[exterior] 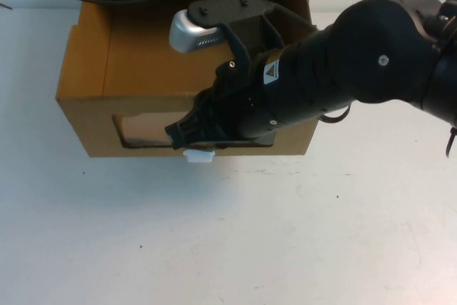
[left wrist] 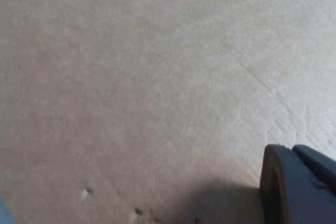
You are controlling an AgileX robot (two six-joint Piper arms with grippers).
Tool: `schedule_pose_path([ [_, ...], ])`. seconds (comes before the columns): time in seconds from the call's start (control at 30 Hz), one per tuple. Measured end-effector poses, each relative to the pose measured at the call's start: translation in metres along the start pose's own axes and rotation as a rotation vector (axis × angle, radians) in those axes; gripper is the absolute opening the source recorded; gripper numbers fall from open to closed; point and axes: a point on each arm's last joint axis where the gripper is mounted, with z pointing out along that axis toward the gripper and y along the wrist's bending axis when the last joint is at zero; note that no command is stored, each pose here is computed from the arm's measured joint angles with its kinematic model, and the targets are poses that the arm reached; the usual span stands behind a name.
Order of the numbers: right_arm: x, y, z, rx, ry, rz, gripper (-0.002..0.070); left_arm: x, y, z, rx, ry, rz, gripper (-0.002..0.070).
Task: Close the shoe box
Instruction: Close the shoe box with your right arm
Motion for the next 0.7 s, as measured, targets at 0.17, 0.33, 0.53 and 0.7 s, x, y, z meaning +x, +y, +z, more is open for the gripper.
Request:
schedule_pose_path([
  [0.17, -0.001, 0.001, 0.000, -0.025, -0.013, 0.004, -0.0011, 0.000, 0.000, 0.000, 0.000, 0.000, 0.000, -0.0005],
  [0.33, -0.007, -0.010, -0.002, -0.006, -0.064, 0.028, -0.0011, 0.000, 0.000, 0.000, 0.000, 0.000, 0.000, -0.0005],
  [0.53, -0.013, -0.029, -0.001, 0.024, -0.123, 0.073, -0.0011, 0.000, 0.000, 0.000, 0.000, 0.000, 0.000, -0.0005],
  [0.7, -0.025, -0.045, 0.004, 0.044, -0.158, 0.087, -0.0011, 0.000, 0.000, 0.000, 0.000, 0.000, 0.000, -0.0005],
])
